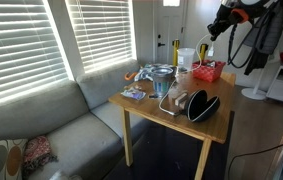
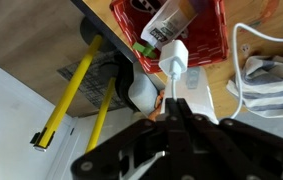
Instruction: Move the phone charger from the silver cup to the basket
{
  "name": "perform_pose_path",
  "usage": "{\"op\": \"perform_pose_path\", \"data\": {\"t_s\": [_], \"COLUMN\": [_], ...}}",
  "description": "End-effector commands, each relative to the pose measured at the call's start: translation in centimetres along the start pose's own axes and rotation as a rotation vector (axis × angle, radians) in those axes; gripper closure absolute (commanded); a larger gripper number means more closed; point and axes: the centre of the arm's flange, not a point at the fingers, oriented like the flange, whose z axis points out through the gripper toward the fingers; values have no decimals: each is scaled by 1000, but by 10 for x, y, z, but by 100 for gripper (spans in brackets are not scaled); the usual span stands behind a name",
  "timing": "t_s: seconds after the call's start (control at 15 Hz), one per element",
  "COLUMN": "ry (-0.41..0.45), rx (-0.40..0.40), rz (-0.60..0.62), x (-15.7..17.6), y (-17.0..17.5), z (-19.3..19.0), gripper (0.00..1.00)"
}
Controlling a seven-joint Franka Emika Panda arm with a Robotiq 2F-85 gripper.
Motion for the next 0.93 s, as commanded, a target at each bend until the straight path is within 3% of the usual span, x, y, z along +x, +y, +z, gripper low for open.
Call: {"op": "perform_pose_path", "data": {"t_s": [0.0,0.6,0.73,0.87], "ry": [-21,-94,-87,-76], "rx": [-39,-14,-4,5], "rz": [30,37,44,47], "x": [9,8,11,14], "y": [1,-8,-8,-7], "z": [23,62,59,51], "gripper": [99,98,69,57]}}
